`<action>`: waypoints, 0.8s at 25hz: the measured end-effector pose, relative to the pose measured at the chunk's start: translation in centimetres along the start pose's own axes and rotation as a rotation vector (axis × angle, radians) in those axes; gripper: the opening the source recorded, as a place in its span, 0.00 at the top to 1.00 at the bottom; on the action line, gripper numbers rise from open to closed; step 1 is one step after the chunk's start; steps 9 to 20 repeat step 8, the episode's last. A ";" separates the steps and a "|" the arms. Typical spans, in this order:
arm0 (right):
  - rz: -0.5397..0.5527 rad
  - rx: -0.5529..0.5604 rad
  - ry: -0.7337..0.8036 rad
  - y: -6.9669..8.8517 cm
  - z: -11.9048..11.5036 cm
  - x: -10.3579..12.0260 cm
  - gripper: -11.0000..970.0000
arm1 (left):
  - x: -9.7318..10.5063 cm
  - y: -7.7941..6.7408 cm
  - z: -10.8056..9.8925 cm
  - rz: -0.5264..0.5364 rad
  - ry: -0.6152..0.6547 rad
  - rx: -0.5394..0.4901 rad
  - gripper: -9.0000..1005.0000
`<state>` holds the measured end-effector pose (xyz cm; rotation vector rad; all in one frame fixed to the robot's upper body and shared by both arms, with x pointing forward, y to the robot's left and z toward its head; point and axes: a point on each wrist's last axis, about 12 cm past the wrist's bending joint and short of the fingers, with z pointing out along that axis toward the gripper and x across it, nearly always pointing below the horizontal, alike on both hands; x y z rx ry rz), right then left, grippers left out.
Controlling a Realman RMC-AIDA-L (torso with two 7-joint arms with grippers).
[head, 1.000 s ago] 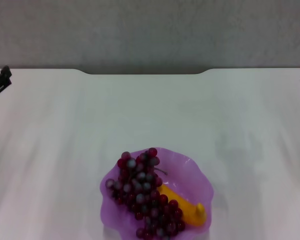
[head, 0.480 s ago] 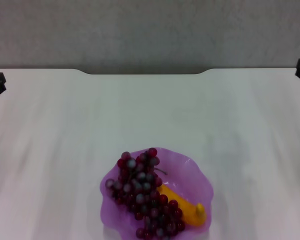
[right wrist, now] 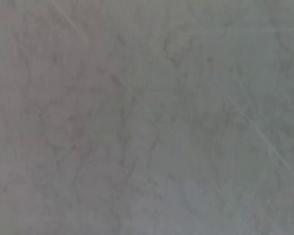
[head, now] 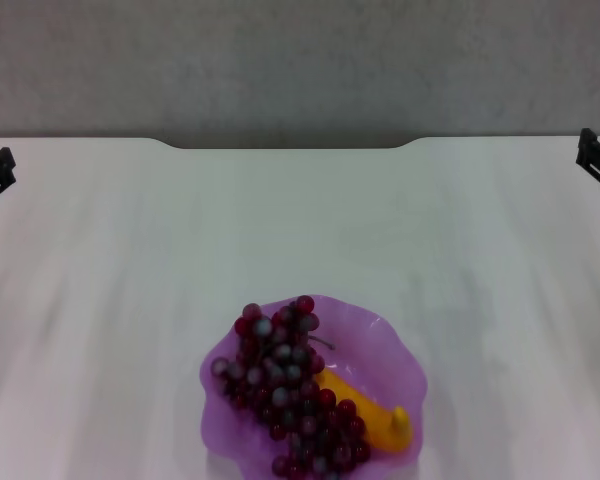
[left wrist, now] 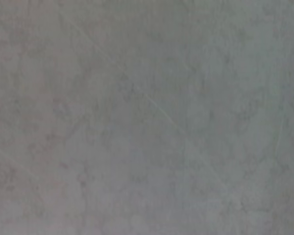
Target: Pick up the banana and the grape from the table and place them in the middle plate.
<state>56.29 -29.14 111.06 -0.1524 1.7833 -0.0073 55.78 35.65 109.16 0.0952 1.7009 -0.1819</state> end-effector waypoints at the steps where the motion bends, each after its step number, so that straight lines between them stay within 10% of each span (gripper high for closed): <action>1: -0.002 -0.002 0.002 0.0 0.1 0.0 0.19 | 0.0 0.0 0.0 0.000 0.000 0.000 0.12; 20: -0.025 -0.022 0.006 0.6 0.4 0.0 0.19 | -0.1 -0.1 0.0 -0.002 -0.002 0.002 0.12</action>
